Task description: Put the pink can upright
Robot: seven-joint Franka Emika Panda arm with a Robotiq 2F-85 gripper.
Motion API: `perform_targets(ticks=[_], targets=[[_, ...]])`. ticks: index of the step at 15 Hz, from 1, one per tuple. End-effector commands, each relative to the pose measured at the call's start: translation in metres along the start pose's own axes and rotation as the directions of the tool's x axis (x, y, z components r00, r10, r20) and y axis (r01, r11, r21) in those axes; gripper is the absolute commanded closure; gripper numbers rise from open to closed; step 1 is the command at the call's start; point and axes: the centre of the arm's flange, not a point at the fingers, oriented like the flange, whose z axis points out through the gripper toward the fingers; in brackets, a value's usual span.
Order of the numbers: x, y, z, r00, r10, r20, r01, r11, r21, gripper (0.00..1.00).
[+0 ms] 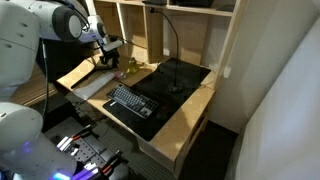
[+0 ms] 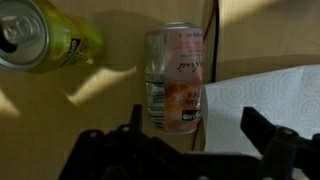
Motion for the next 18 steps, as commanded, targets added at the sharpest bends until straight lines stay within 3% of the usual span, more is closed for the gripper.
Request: perform_targets(ticks=[1,2,3,6,8,10,12,17,18], targets=[[0.0,0.0,-0.001,1.0,0.001,0.003,-0.001,1.0,0.002,0.0],[0.0,-0.001,-0.001,1.0,0.002,0.004,-0.002,1.0,0.003,0.0],[-0.001,-0.001,-0.005,0.997,0.006,0.078,-0.007,1.0,0.011,0.0],[-0.004,-0.002,-0.008,0.981,-0.029,0.19,0.023,0.999,0.031,0.0],[-0.005,-0.003,-0.008,0.977,-0.058,0.206,0.05,0.998,0.046,0.0],[-0.003,-0.002,-0.005,0.988,-0.077,0.131,0.076,0.997,0.017,0.0],[0.002,0.0,0.001,0.998,-0.065,-0.011,0.065,0.998,-0.025,0.0],[0.008,0.004,0.015,0.977,-0.086,-0.196,0.064,0.991,-0.116,0.0],[0.007,0.005,0.016,0.974,-0.098,-0.203,0.069,0.987,-0.149,0.0]])
